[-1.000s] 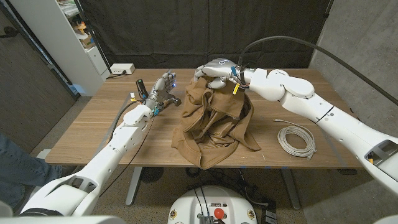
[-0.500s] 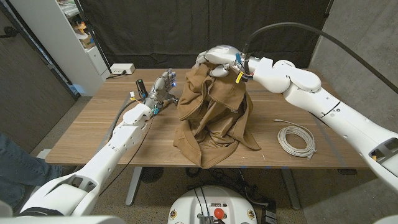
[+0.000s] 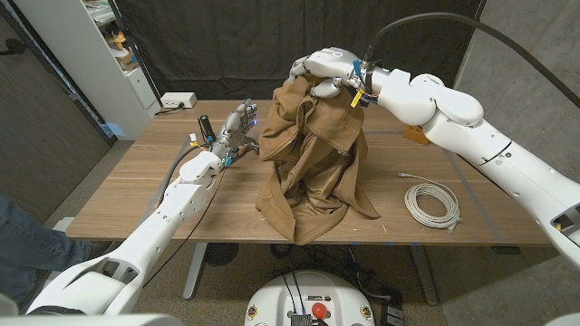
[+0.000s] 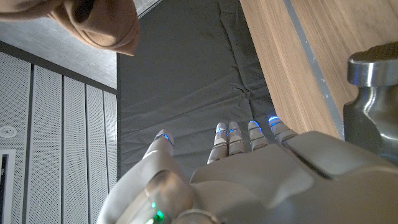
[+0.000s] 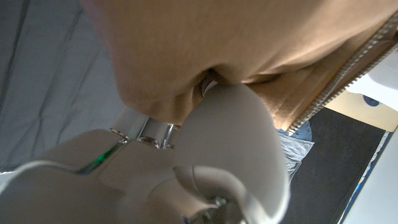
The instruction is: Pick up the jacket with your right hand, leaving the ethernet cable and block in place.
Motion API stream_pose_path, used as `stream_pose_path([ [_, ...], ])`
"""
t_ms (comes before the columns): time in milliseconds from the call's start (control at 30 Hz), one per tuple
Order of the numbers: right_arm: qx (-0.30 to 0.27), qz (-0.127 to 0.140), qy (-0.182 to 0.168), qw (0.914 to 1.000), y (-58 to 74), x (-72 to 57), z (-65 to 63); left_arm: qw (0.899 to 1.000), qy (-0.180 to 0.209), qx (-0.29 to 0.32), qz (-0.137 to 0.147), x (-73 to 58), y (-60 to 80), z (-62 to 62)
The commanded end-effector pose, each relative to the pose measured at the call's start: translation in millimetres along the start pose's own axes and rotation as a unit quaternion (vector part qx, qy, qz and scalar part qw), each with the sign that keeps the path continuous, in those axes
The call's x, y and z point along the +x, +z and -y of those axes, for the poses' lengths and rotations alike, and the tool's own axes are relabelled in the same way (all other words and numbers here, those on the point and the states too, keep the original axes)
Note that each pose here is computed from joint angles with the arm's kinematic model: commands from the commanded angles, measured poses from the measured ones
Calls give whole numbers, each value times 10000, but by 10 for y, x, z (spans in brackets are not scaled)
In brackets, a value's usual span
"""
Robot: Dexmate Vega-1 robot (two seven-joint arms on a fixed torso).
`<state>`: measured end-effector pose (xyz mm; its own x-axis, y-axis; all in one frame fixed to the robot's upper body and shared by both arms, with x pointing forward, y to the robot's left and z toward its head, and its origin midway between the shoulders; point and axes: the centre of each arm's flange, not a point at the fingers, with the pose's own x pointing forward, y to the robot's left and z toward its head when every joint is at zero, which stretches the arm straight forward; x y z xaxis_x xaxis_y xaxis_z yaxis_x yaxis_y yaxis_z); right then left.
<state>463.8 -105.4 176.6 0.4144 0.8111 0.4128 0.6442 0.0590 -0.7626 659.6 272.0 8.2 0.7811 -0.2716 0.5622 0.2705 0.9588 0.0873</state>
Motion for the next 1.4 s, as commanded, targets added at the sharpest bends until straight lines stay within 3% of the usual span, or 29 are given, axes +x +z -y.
stream_pose_path([
  [33, -58, -107, -141, 9998, -36, -81, 246, 10000, -34, 33, 41, -33, 44, 81],
  [400, -61, -184, -268, 9995, -96, -144, 505, 9999, -14, 80, 75, -65, 90, 115],
  [867, -214, -276, -468, 9983, -125, -154, 900, 9999, -85, 23, 66, -27, 41, 210],
  [1400, -262, -397, -474, 9977, -205, -172, 1297, 10000, -42, -35, 77, -4, 5, 181],
])
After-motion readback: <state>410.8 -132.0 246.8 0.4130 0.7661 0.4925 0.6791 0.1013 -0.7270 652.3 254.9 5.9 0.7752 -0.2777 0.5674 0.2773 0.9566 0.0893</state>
